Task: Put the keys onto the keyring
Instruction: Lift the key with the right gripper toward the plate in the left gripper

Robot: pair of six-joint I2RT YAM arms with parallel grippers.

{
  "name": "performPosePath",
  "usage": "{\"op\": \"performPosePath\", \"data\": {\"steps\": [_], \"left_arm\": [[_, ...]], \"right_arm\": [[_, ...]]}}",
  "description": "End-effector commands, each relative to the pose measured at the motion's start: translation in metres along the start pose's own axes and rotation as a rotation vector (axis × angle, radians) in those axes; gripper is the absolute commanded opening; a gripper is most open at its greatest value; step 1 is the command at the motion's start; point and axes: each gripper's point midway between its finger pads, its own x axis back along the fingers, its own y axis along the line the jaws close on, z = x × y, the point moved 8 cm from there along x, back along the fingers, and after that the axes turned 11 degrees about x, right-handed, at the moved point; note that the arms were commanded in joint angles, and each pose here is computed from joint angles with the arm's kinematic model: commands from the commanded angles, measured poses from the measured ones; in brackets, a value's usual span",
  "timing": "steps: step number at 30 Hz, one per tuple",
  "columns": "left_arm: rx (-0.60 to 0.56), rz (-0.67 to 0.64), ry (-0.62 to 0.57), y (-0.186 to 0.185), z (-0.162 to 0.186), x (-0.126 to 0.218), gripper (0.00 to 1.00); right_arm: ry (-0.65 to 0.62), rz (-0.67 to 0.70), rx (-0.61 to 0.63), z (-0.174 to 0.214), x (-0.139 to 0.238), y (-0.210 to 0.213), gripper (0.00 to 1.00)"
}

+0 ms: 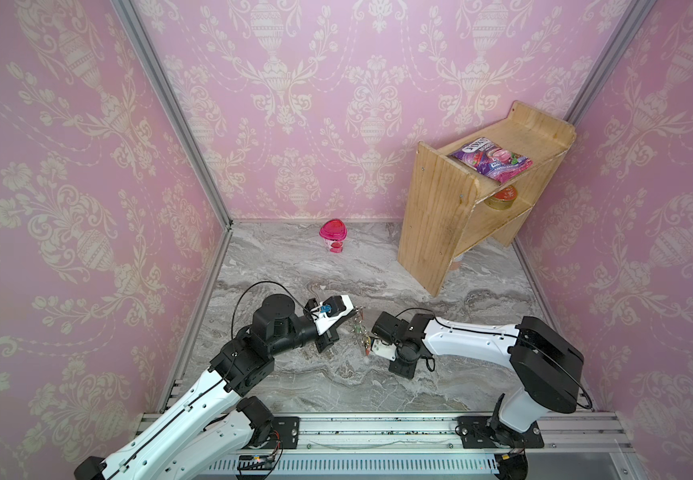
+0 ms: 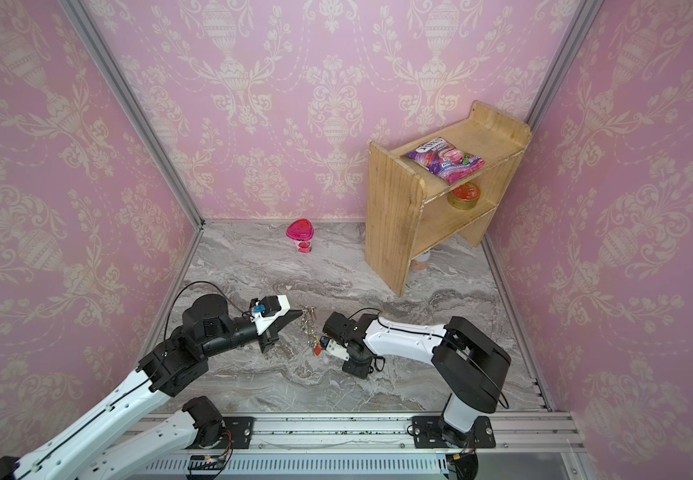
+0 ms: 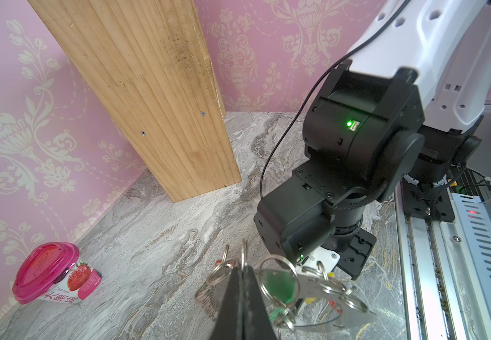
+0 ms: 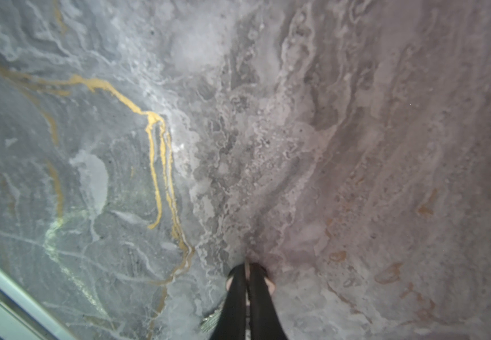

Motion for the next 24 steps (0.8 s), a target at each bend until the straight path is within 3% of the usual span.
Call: {"op": "performPosePath", "data": {"steps": [1,8,14,19,24], "left_arm": [[-0.012,0.009,-0.032,-0.001,-0.005,0.005,0.00],[-0.012,0.016,-0.039,-0.002,-0.006,0.006,0.00],[-0.011,0.032,-0.051,-0.004,-0.009,0.006,0.00],[-0.011,0.042,-0.063,-0.005,-0.012,0.007,0.00],[-0.004,0.060,-0.044,-0.005,-0.009,0.003,0.00]], "right_arm": [[-0.013,0.018,-0.025,0.002,0.008,-0.002,0.00],[-0.194,-0.026,-0.192,0.007,0.049,-0.018,0.00],[-0.505,-0.102,-0.280,0.017,0.097,-0.026,0.00],[-0.739,-0.173,-0.227,0.020,0.125,-0.017,0.00],[-0.894,-0.186,-0.127,0.023,0.151,-0.005,0.00]]}}
